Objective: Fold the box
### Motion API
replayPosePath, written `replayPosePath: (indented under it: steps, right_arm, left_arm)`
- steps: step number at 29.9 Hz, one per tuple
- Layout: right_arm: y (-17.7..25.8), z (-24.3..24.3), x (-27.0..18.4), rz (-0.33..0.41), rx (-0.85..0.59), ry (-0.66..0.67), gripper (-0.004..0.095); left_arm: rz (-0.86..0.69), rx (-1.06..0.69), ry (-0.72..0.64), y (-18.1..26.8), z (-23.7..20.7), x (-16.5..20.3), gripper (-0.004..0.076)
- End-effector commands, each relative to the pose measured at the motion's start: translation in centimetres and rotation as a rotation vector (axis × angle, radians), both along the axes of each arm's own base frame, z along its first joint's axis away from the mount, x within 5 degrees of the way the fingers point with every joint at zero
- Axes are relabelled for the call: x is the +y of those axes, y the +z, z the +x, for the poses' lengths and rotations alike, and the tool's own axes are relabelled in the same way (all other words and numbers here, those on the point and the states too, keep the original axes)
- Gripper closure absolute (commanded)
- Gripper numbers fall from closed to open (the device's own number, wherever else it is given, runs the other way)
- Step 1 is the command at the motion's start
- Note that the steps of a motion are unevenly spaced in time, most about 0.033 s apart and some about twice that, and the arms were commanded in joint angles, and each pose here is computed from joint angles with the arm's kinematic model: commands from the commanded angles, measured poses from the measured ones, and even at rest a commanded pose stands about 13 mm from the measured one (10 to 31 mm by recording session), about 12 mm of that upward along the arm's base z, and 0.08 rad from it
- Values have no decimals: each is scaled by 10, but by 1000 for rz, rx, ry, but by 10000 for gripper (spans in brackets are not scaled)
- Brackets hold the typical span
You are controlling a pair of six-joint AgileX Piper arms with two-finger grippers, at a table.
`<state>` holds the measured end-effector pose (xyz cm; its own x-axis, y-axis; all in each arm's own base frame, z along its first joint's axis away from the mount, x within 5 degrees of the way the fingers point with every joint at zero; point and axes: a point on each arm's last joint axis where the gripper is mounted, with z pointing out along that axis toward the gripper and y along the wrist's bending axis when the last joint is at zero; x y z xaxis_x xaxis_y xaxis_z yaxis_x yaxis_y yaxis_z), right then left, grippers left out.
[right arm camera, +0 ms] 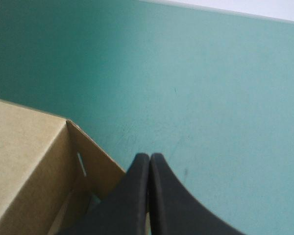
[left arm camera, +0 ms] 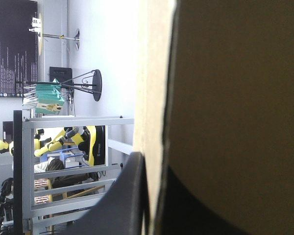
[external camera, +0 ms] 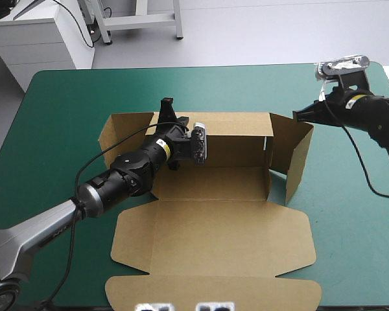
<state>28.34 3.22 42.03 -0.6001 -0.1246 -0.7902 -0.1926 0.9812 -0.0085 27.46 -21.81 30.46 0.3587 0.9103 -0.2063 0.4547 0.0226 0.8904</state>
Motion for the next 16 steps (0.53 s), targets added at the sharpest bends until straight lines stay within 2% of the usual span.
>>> replayPosePath:
  steps: [1,8,16]
  right_arm:
    - [24,16,1,28,-25,-4,928]
    - [1,66,11,72,182,31,928]
    - [-37,89,18,103,370,58,928]
  left_arm:
    - [-64,-26,-27,17,-6,-2,732]
    - [-75,-9,4,16,-5,0,732]
    - [-72,11,60,14,-4,4,732]
